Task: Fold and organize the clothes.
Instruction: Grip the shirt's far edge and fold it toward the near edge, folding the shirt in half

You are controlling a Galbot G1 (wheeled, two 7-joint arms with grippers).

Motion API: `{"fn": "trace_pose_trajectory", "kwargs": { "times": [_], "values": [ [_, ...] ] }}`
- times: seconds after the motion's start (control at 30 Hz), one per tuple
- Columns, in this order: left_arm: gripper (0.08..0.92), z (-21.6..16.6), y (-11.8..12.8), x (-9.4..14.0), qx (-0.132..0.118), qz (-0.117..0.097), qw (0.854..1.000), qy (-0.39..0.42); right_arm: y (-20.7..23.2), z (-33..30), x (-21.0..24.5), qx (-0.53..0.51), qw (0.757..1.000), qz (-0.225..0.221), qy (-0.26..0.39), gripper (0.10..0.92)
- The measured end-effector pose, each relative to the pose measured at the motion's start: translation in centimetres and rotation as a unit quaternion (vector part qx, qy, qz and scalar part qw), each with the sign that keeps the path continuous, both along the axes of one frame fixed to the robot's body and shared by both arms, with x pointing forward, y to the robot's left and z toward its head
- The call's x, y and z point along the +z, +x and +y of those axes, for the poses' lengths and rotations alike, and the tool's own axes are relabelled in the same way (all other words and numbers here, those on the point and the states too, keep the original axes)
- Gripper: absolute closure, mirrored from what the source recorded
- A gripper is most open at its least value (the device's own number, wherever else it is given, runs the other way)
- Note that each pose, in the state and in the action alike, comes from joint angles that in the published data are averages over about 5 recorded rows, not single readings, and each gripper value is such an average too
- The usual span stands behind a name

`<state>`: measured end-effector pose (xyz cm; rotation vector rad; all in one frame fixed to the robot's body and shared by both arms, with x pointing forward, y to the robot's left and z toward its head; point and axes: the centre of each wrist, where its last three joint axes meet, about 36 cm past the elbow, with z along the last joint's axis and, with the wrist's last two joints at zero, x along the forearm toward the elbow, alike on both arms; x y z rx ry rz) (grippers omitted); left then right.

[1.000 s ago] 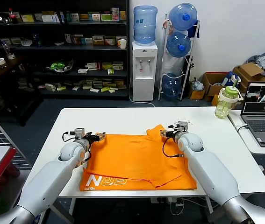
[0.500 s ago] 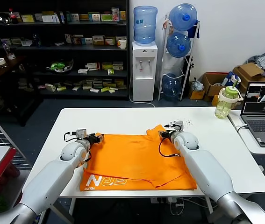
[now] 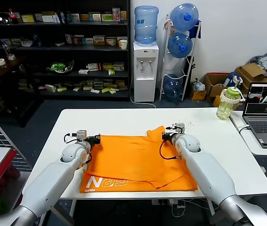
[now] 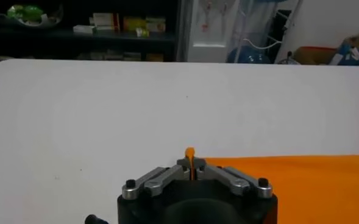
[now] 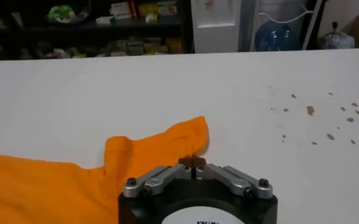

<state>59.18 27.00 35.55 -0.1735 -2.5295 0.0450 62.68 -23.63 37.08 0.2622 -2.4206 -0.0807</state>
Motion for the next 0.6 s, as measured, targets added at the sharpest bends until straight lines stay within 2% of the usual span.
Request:
{"fn": "trace_pose_trajectory", "kwargs": {
  "times": [0.3, 0.6],
  "values": [
    [0.905, 0.3, -1.2, 0.7, 0.003, -0.027, 1.000, -0.001, -1.3, -1.1, 1.5, -0.005, 0.999, -0.032, 0.013, 0.898],
    [0.905, 0.6, -4.6, 2.0, -0.006, -0.052, 0.999, -0.001, -4.9, -2.9, 3.1, -0.009, 0.999, -0.048, 0.021, 0.898]
  ]
}}
